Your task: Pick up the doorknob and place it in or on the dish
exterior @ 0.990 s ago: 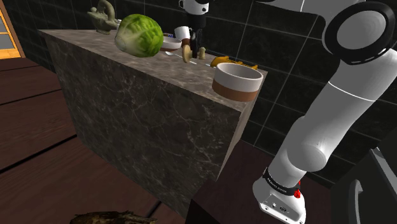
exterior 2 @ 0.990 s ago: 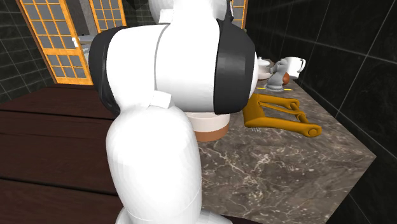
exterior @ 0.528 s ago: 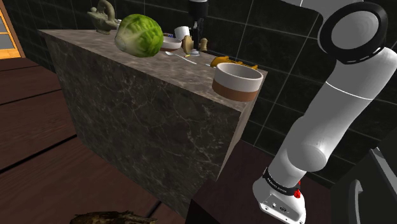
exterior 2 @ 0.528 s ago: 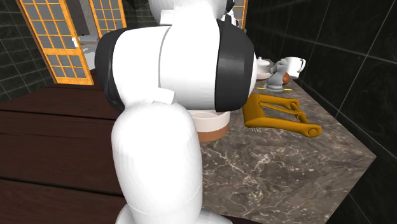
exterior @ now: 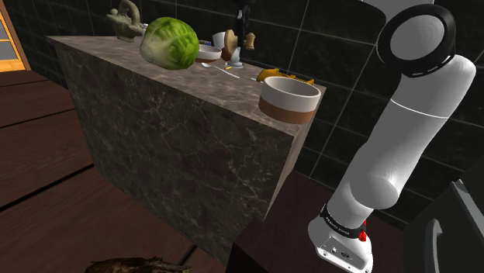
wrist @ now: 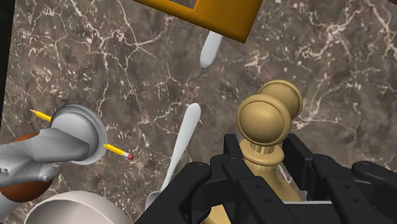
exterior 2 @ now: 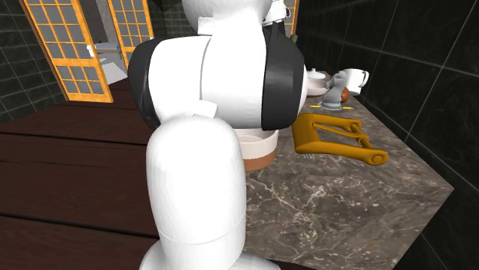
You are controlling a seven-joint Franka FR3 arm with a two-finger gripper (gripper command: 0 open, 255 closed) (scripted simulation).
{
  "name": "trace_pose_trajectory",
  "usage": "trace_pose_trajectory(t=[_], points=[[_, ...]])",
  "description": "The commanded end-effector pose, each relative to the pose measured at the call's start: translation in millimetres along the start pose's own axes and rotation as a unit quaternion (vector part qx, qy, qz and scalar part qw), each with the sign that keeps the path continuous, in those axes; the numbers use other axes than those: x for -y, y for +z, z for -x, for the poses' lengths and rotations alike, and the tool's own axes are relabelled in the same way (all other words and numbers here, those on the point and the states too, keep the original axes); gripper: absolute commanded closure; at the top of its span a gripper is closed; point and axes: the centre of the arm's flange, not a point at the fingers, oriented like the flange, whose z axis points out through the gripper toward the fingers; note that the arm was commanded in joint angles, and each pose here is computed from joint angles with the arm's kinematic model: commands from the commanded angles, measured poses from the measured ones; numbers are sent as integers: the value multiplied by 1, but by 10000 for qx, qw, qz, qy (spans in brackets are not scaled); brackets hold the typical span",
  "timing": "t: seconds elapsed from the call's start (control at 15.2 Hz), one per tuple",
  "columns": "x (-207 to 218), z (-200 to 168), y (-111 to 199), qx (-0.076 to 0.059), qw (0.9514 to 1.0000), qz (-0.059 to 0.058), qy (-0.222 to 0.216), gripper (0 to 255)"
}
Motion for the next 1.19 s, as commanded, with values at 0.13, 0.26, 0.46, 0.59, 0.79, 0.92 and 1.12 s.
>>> trace_pose_trajectory(t=[0.13,0.26,0.46,0.59,0.79,0.92,1.12], points=[[-5,3,-20,0,10000,0,1,255],[-7,4,-30,0,10000,0,1,255],[0,15,-37,0,10000,0,1,255],[16,35,-39,0,10000,0,1,255],[41,66,-43,0,10000,0,1,255],[57,87,-45,0,10000,0,1,255],[82,117,-49,0,10000,0,1,255]])
